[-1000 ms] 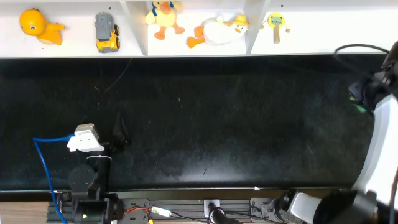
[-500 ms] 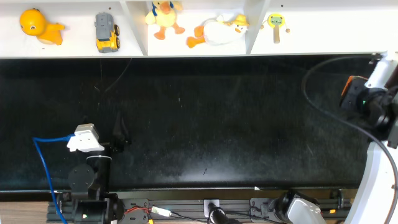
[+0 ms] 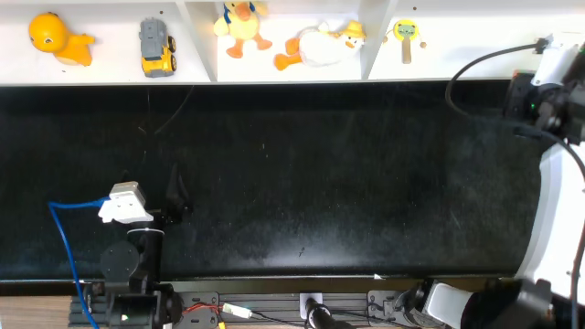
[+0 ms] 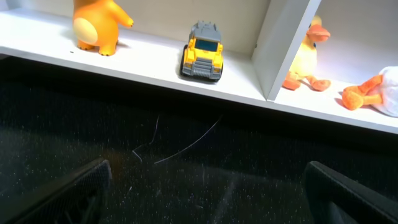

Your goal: Store Toys

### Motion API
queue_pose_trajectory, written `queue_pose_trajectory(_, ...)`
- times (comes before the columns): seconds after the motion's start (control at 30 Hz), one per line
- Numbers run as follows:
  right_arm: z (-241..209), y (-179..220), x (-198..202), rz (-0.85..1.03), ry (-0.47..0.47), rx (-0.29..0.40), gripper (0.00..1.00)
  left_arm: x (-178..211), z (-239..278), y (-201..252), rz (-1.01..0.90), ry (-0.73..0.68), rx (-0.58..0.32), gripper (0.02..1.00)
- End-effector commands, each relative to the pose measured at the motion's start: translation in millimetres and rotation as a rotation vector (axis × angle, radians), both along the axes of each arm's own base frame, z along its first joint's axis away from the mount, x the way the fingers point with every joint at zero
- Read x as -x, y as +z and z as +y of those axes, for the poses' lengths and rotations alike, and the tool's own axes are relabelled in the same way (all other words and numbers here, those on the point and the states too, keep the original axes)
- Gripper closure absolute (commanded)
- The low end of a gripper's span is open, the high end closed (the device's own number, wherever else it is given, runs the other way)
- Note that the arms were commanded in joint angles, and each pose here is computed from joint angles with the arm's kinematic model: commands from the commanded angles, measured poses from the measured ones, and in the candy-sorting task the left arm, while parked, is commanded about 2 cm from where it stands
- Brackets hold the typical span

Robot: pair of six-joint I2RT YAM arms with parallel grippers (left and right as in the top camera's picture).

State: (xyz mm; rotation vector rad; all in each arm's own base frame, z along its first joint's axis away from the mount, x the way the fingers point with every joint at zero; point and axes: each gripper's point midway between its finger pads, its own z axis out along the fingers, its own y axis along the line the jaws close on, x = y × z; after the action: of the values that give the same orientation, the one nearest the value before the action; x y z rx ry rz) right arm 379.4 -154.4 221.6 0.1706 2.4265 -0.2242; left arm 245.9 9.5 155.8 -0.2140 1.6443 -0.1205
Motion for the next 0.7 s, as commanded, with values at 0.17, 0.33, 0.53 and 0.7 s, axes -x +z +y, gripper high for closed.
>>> queue_pose_trajectory(0.17, 6.2, 3.2, 6.0, -0.022, 0.100, -0.060, 0.954, 0.2, -3.7, 0.6, -0.009, -0.016, 0.025, 0.020)
queue_pose_trajectory(0.33, -6.4, 20.0, -10.3, -0.194, 0.166, -0.087, 0.954, 0.2, -3.7, 0.6, -0.009, -0.016, 0.025, 0.023)
queue_pose_trajectory(0.53, -49.4, -0.4, -28.4, -0.359, 0.118, 0.022, 0.952, 0.2, -3.7, 0.6, -0.009, -0.016, 0.025, 0.020)
queue_pose_trajectory(0.7, -41.9, -21.6, -64.1, -0.506, 0.283, 0.088, 0.956, 0.2, -3.7, 0.6, -0.009, -0.016, 0.025, 0.020)
